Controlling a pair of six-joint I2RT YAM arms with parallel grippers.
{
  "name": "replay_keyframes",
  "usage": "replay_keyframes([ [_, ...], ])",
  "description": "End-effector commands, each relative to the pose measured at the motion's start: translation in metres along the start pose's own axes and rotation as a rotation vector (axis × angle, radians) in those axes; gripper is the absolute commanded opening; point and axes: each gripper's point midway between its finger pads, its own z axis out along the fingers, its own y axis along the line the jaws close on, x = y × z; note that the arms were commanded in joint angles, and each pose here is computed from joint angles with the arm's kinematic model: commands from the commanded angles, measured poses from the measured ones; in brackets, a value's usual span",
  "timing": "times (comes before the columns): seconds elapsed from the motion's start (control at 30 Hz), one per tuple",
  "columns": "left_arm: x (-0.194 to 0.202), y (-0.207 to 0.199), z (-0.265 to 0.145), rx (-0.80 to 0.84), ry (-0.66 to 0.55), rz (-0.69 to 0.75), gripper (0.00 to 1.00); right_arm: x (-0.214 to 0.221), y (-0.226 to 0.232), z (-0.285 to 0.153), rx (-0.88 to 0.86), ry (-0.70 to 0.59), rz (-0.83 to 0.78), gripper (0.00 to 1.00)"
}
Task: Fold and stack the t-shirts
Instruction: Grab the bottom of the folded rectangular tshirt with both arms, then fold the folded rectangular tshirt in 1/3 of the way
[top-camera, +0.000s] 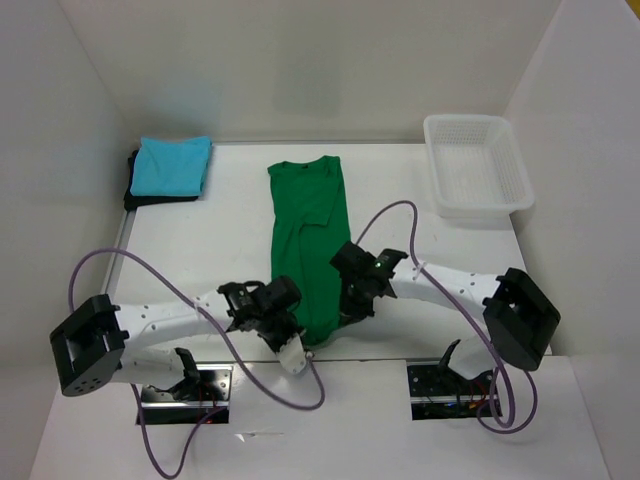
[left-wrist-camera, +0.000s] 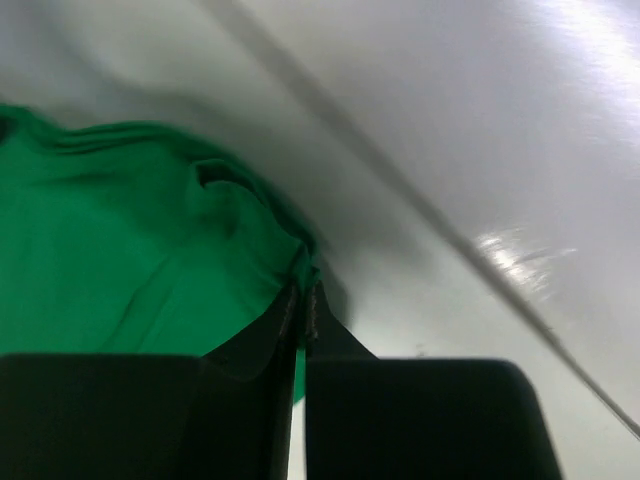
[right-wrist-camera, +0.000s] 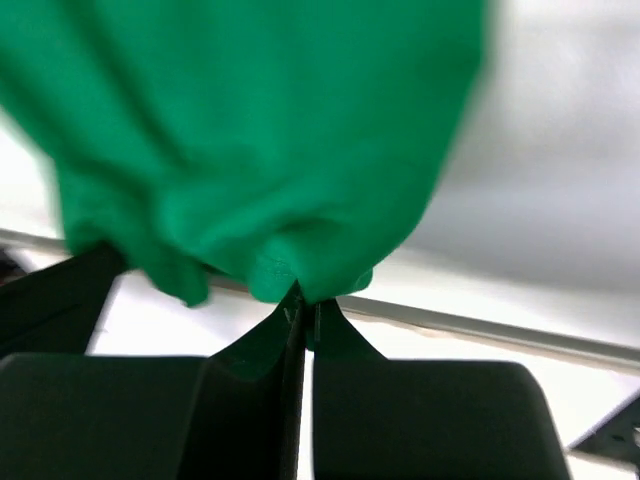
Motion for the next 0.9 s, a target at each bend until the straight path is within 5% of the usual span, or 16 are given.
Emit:
replay_keyframes([
  [0.0,0.002,0.035,-0.034,-0.115,-0.060,-0.191,0.00,-0.034,0.013,-0.017,0.010,-0.070,-0.049,0.00],
  [0.37,0.077,0.122,-0.102,-0.418,-0.117,-0.567,0.00,-0.152,0.028,-0.037,-0.025,-0.214,-0.090,0.00],
  [0.87,0.162,0.180,-0.116,-0.635,-0.051,-0.707,0.00,-0.254,0.042,-0.017,-0.075,-0.234,-0.144,0.00],
])
